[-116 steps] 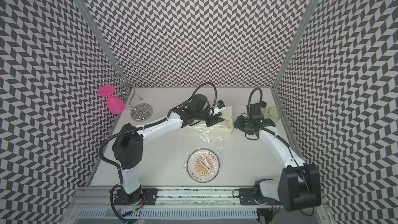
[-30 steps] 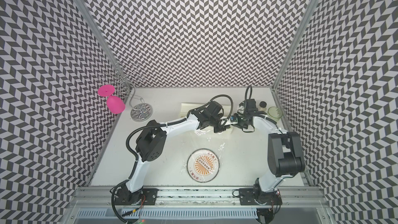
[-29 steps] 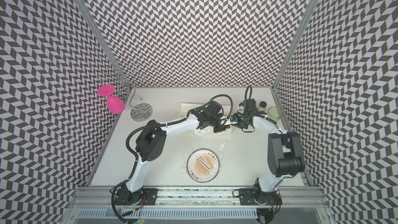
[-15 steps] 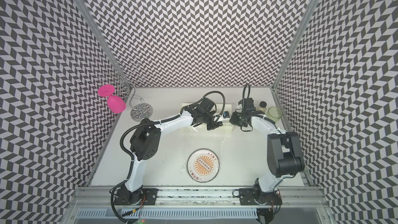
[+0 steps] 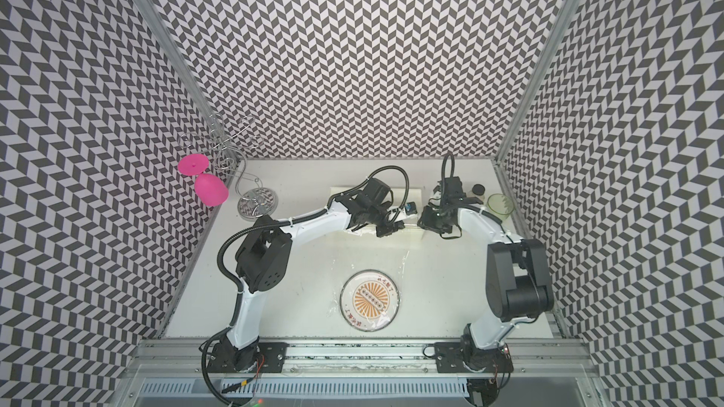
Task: Wrap the plate with plastic wrap
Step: Tear off the plastic wrap from the plastic wrap cutting box.
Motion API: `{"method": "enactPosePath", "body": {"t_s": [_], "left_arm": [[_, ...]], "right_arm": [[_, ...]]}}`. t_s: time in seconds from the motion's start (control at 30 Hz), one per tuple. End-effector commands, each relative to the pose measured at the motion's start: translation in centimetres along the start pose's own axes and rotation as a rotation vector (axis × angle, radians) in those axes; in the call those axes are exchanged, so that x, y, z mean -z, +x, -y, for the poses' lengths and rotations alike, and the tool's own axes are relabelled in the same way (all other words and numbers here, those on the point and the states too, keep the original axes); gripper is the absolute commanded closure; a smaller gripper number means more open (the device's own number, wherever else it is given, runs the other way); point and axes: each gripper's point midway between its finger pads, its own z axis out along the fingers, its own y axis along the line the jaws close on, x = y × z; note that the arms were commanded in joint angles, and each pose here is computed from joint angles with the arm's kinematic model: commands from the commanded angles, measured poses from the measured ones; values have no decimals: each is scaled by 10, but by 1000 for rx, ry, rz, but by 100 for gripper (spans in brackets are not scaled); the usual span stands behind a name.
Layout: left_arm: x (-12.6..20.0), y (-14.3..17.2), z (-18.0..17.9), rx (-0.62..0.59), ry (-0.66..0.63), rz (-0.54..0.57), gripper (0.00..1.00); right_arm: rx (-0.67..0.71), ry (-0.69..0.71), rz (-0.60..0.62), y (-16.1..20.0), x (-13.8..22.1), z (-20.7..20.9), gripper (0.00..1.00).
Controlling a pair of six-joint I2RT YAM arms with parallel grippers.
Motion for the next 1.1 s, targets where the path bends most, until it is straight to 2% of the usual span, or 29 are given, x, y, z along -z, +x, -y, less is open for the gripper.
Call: {"method": "enactPosePath", "body": {"t_s": [0.0,0.17,0.3,0.43,0.8,1.07], "left_arm": [[-5,16,9,2,19,-67,100],[-3,25,6,-6,14,-92,100],[8,36,-4,-3,0,-121,100],[21,47,-13,-23,-27,-148,100],[50,70,-27,-31,-71,-161,100],[88,100,-52,-15,-163,-160,100]], "right_arm": [[8,79,-14,4,-12,15,67],[6,195,-27,14,-16,36,75],[4,353,-7,13,-9,62,82],[14,437,8,6,-3,70,83],[33,566,66,-16,23,77,85],[43,605,72,-20,31,80,87]]}}
